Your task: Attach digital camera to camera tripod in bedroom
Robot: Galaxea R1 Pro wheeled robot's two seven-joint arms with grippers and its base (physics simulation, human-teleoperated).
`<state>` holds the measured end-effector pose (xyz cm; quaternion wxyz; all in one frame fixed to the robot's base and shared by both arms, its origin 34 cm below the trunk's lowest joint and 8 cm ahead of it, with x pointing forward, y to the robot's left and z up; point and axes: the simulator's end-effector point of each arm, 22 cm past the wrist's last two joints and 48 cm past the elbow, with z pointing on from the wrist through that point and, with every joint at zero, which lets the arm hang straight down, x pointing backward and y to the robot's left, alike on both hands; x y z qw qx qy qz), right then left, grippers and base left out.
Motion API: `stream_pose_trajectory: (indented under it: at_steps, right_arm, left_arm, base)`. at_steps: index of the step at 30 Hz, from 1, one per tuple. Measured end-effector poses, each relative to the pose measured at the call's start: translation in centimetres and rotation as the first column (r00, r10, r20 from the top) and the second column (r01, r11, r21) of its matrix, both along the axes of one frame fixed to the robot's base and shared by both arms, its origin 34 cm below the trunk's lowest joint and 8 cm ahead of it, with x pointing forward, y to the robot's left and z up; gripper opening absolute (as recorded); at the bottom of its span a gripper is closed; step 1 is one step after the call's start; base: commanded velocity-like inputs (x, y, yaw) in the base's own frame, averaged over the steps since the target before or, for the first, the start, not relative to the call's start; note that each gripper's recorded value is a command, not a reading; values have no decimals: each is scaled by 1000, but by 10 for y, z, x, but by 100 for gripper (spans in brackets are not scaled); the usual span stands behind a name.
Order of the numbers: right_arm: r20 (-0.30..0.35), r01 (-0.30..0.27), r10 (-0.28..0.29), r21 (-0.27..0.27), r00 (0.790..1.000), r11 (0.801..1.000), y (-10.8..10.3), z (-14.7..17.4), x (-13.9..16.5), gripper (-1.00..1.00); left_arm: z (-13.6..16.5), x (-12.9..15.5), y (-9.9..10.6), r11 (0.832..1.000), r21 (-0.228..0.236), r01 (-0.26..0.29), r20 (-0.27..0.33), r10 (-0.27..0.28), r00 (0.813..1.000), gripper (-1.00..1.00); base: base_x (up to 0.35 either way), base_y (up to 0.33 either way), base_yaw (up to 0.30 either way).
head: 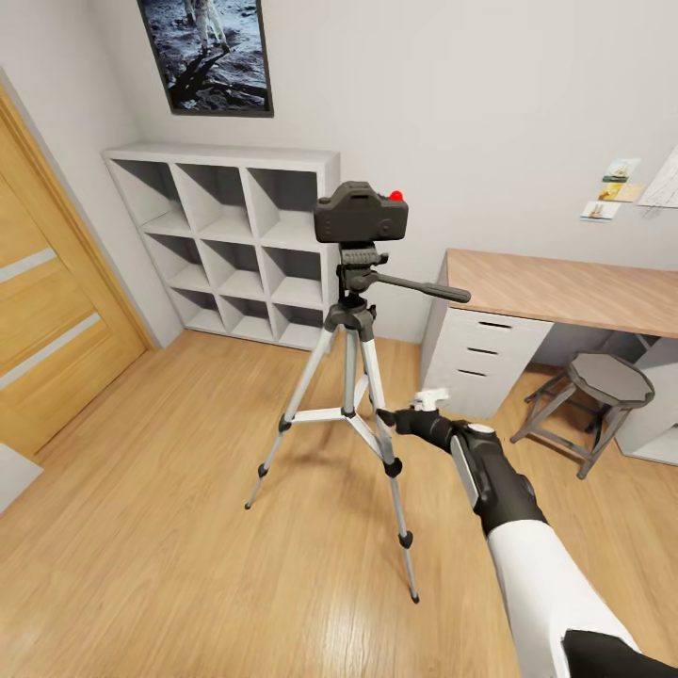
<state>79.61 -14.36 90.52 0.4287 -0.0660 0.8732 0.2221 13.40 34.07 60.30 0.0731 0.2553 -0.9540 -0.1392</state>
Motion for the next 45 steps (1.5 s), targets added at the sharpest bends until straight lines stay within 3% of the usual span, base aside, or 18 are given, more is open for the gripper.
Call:
stream_pose_trajectory:
  at_steps: [3,7,8,12,20,26,29,31,32,34,35,37,39,40,43,45]
  right_arm:
    - [21,7,-8,32,1000,999,-19,5,2,100]
    - [47,-101,97,83,994,991,-42,17,-10,100]
    - [47,-127,123,81,991,989,-57,19,-14,100]
    - [40,-141,139,44,989,989,-99,21,-19,100]
    - [35,-123,123,15,992,992,-131,24,-21,100]
    - [32,-116,115,10,993,993,-137,24,-21,100]
    - [-36,-86,86,16,996,996,-143,-1,-30,100]
    - [-136,-48,50,22,989,999,-152,-36,-47,100]
    - [-215,-19,22,16,976,1000,-160,-63,-63,100]
    - [-307,9,-9,1,952,1000,-169,-96,-87,100]
    - [-399,27,-37,-32,916,999,-181,-127,-115,100]
    - [-493,39,-70,-72,867,997,-196,-159,-151,100]
    - [-623,23,-122,-164,773,986,-227,-204,-221,100]
    - [-655,9,-141,-201,742,980,-238,-219,-250,100]
    - [-689,-34,-199,-309,697,950,-262,-253,-326,100]
    - [-713,-51,-215,-332,667,942,-265,-265,-365,100]
  left_arm:
    - [0,0,0,1000,0,0,0,0,1000,100]
    - [0,0,0,1000,0,0,0,0,1000,100]
    - [0,0,0,1000,0,0,0,0,1000,100]
    - [0,0,0,1000,0,0,0,0,1000,100]
    - [0,0,0,1000,1,0,-1,0,1000,100]
    - [0,0,0,1000,0,0,0,0,1000,100]
    - [0,0,0,1000,0,0,0,0,1000,100]
    - [0,0,-1,1000,0,0,0,0,1000,100]
    - [0,0,0,1000,0,0,0,0,1000,100]
    - [0,0,0,1000,0,0,0,0,1000,100]
    - [0,0,-1,1000,0,1,0,-1,1000,100]
    - [0,0,-1,1000,-1,1,1,-1,1000,100]
    - [0,0,-1,1000,-1,1,1,-1,1000,100]
    - [0,0,-1,1000,-1,1,1,-1,1000,100]
    - [0,0,-2,1000,-2,1,1,-1,1000,100]
    - [0,0,-2,1000,-2,1,1,-1,1000,100]
  base:
    - [0,0,0]
    - [0,0,0]
    - [0,0,0]
    - [0,0,0]
    - [0,0,0]
    - [0,0,0]
    - [0,0,0]
    - [0,0,0]
    - [0,0,0]
    - [0,0,0]
    - [0,0,0]
    - [0,0,0]
    - [0,0,0]
    - [0,0,0]
    - [0,0,0]
    - [0,0,0]
